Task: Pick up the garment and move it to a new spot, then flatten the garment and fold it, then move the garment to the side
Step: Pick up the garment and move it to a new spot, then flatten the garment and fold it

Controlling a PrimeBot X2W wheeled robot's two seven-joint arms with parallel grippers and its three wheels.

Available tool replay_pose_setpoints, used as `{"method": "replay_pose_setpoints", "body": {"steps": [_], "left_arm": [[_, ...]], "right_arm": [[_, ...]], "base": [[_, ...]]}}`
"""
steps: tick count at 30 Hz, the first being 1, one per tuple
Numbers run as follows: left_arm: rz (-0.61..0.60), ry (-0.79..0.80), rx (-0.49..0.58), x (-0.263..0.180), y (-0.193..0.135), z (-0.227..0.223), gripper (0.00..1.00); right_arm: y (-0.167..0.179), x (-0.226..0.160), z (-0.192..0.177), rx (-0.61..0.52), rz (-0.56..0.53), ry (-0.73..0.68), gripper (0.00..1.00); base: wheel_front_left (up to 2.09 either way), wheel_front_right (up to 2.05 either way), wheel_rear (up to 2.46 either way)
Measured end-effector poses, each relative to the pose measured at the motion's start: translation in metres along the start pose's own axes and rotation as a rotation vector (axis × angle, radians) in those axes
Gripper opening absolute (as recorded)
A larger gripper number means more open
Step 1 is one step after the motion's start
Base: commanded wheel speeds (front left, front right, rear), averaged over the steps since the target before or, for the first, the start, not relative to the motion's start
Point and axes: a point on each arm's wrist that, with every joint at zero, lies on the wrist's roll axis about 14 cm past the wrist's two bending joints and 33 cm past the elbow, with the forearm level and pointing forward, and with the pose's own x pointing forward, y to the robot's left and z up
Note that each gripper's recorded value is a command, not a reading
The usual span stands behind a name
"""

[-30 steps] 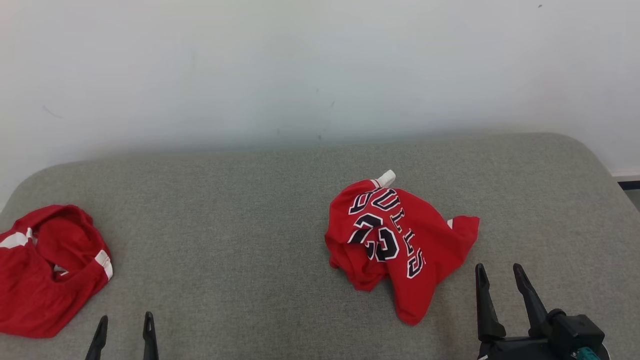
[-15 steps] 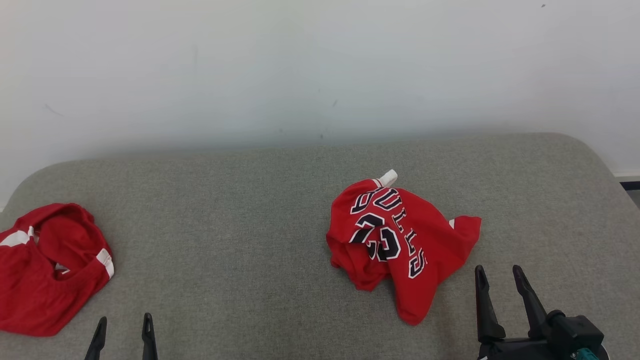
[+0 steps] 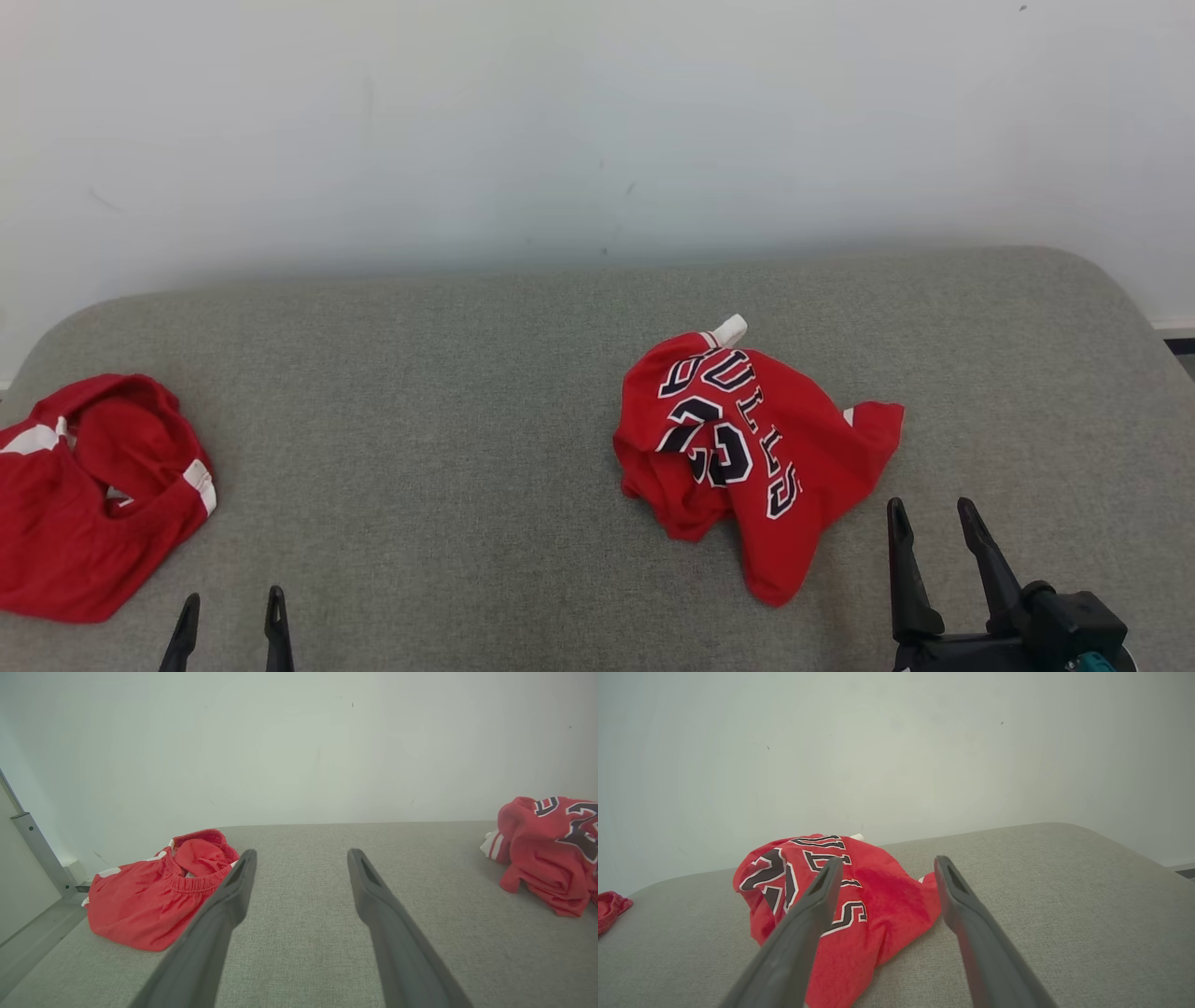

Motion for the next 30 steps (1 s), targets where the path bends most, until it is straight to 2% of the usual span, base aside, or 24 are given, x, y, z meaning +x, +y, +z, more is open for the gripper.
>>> {"method": "replay_pose_setpoints", "body": {"steps": [21, 30], "left_arm": [[0.001, 0.01, -0.007, 0.001, -0.002, -0.004, 1.0], [-0.139, -0.078, 0.014, 0.048, -0.034, 0.023, 1.0]], "right_arm": [[-0.001, -0.001, -0.005, 0.001, -0.003, 0.014, 1.0], [-0.004, 0.001, -0.005, 0.01, -0.015, 0.016, 1.0]], "base": [[0.0, 0.0, 0.0], [0.0, 0.0, 0.0]]}}
